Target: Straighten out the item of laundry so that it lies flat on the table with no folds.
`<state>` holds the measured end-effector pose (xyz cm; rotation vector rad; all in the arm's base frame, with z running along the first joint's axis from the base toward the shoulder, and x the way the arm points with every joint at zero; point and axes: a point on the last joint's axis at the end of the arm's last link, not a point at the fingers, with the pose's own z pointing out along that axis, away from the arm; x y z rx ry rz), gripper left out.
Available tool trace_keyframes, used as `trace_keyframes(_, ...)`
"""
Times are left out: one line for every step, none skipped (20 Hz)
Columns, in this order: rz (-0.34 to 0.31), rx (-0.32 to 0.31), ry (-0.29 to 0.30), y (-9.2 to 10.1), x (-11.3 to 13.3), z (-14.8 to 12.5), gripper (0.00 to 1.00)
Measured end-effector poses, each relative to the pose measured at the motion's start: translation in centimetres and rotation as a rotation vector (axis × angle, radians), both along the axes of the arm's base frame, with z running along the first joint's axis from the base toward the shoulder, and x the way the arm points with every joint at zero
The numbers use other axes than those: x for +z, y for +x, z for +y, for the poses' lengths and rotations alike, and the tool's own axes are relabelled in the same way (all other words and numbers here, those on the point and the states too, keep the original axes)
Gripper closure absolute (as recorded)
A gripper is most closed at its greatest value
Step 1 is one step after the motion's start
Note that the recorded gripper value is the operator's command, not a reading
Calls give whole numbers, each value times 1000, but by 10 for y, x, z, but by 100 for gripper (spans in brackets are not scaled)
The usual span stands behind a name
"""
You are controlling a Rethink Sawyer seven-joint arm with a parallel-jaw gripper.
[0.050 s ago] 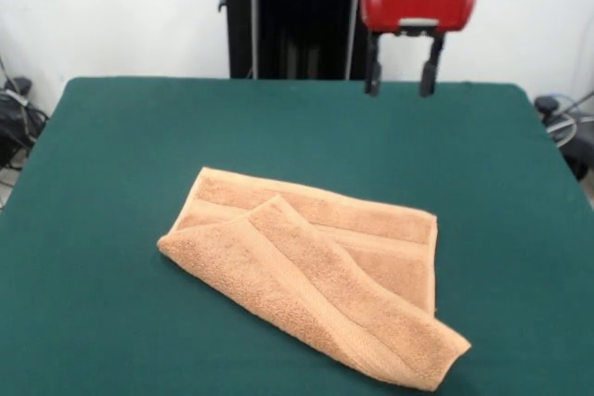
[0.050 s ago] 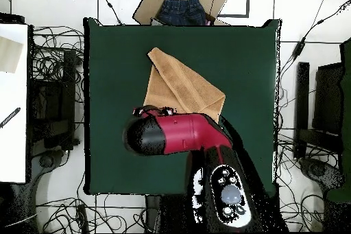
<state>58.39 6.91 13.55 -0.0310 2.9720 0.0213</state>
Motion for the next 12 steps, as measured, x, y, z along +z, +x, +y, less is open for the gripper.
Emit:
trace_keyframes(0,-22,8,-4,-4,-9,0)
trace_keyframes(1,-30,11,-6,-7,-12,0)
trace_keyframes(1,-38,14,-8,-9,-16,0)
trace_keyframes(3,-50,19,-12,-13,-21,0)
trace_keyframes(5,-62,24,-16,-18,-26,0)
trace_keyframes(8,-65,26,-19,-21,-27,0)
trace_keyframes(11,-68,28,-22,-23,-29,0)
trace_keyframes(16,-68,29,-24,-26,-28,0)
trace_keyframes(20,-68,29,-26,-28,-27,0)
trace_keyframes(27,-66,29,-29,-32,-26,0)
trace_keyframes(32,-65,28,-31,-34,-24,0)
trace_keyframes(50,-61,26,-37,-42,-21,0)
